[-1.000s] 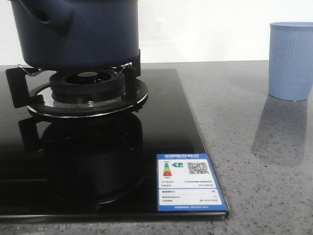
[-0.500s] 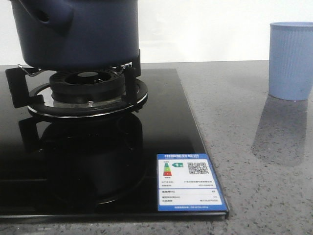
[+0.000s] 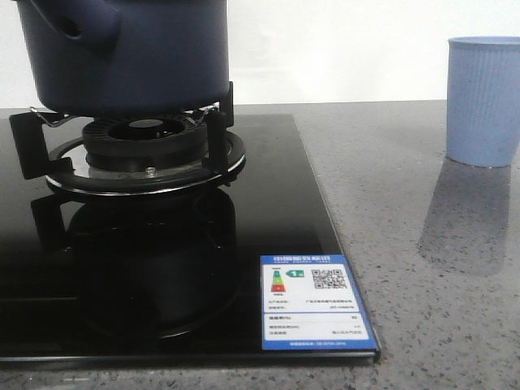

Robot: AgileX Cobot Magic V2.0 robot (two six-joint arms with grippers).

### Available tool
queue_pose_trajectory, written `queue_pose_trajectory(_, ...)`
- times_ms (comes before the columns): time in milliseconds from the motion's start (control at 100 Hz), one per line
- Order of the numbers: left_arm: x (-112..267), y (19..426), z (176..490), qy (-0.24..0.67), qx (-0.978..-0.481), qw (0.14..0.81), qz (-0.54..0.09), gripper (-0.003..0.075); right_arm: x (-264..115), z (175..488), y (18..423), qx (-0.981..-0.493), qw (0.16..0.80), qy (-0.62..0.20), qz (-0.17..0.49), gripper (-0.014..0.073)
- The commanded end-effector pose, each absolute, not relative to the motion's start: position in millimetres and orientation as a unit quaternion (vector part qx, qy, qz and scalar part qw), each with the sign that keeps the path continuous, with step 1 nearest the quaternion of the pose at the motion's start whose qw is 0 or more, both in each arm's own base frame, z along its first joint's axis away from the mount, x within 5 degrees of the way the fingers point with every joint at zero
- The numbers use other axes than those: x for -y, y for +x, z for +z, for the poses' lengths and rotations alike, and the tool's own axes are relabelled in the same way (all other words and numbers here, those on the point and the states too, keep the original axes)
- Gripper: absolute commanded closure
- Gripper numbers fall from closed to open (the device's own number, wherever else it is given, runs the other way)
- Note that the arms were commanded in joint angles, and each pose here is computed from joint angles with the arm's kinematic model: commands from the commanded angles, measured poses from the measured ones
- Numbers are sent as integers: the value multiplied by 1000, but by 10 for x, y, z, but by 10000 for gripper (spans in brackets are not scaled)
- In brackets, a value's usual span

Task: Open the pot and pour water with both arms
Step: 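Lift the glass lid off the pot with the left gripper, then grasp the light blue cup with the right gripper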

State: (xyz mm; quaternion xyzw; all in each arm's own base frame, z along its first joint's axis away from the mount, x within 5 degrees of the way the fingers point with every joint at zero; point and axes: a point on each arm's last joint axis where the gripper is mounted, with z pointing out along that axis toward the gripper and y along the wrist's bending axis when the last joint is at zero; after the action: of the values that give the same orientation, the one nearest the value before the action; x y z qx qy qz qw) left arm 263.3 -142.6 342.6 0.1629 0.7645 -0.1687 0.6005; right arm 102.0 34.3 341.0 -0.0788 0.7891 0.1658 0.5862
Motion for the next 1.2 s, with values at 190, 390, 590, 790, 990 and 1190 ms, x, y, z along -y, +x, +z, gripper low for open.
queue_pose_trajectory(190, 1247, 2418, 3973, 130, -690, 689, -177, 370, -301, 3565, 1053, -766, 623, -87, 130, 18)
queue_pose_trajectory(390, 1035, 2223, 4216, 109, -659, 723, -173, 370, -298, 3527, 1122, -774, 615, -89, 121, 18)
queue_pose_trajectory(590, 788, 2053, 4399, 84, -636, 751, -156, 370, -284, 3303, 1257, -791, 597, -73, 112, 18)
queue_pose_trajectory(790, 589, 1934, 4500, 62, -624, 767, -134, 370, -213, 3005, 1366, -785, 612, -30, 90, 18)
queue_pose_trajectory(990, 513, 1941, 4508, 50, -624, 771, -120, 370, -169, 2841, 1562, -790, 609, 3, 71, 18)
queue_pose_trajectory(1190, 513, 1941, 4508, 50, -624, 771, -120, 370, -137, 2675, 1827, -803, 594, 22, 42, 18)
